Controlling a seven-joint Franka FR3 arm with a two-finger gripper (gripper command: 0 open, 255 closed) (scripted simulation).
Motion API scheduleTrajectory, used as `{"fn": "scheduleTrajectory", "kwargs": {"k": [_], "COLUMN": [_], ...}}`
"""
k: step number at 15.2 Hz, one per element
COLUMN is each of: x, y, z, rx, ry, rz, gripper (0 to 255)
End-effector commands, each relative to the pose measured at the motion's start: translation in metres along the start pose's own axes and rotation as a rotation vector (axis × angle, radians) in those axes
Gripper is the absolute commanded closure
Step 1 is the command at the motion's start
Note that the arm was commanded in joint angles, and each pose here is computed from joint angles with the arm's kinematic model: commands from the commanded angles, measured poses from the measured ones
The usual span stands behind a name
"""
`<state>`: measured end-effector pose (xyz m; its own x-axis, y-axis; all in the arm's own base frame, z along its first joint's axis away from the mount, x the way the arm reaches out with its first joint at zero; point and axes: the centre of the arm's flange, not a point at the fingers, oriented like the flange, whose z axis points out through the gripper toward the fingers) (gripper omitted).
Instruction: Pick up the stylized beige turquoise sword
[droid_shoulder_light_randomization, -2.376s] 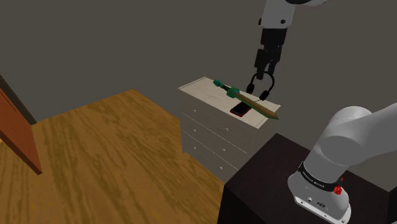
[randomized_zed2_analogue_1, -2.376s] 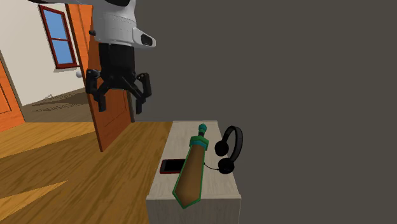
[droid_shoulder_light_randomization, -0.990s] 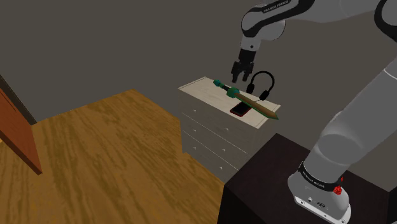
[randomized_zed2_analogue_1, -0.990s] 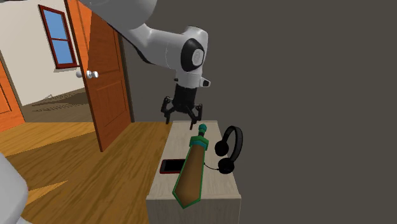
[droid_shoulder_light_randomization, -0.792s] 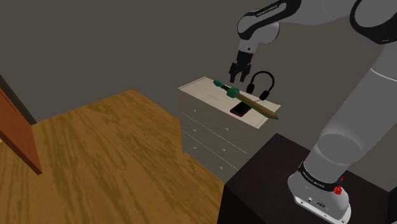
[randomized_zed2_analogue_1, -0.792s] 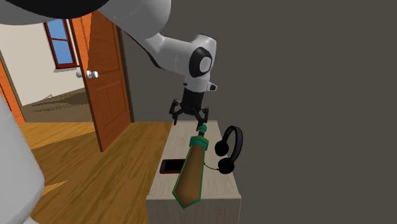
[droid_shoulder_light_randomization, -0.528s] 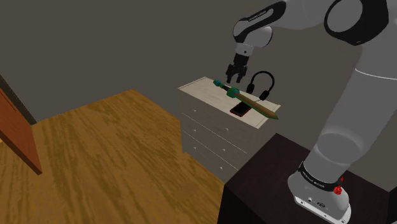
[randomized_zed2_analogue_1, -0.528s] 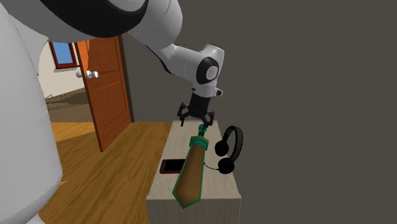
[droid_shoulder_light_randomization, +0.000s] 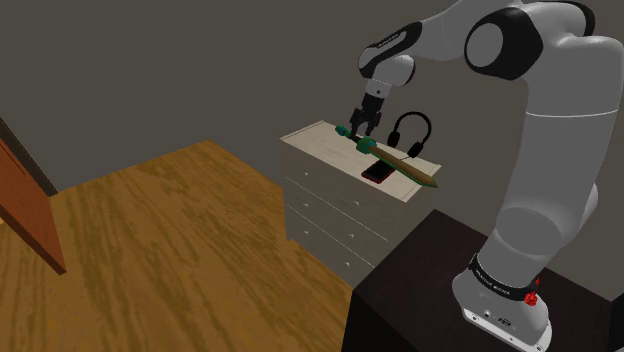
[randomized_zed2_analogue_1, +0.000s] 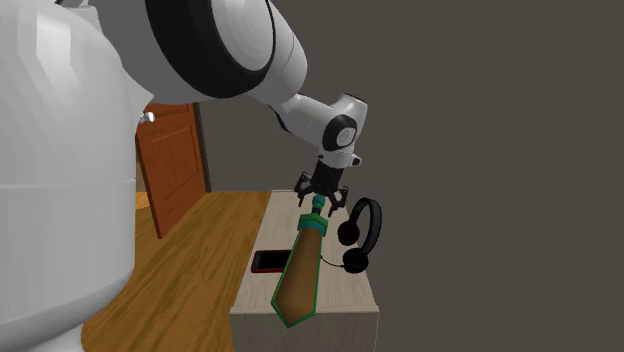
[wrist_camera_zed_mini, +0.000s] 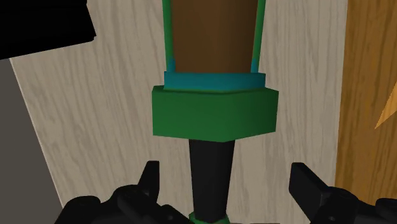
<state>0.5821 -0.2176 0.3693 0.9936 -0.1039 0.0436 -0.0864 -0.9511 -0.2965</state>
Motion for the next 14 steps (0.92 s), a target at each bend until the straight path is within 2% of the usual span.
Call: {"fn": "scheduleTrajectory", "kwargs": {"k": [1, 6, 7, 14], "x": [0.0, 0.0, 0.0, 0.0], "y": [0.002, 0.006, 0.006, 0.006], "z": [0.01, 0.023, 0.023, 0.023], "rx": [0.0, 0.0, 0.0, 0.0], "ry": [0.001, 0.001, 0.001, 0.001], "rz": [0.0, 0.0, 0.0, 0.0], "gripper": [0, 0, 255, 255]}}
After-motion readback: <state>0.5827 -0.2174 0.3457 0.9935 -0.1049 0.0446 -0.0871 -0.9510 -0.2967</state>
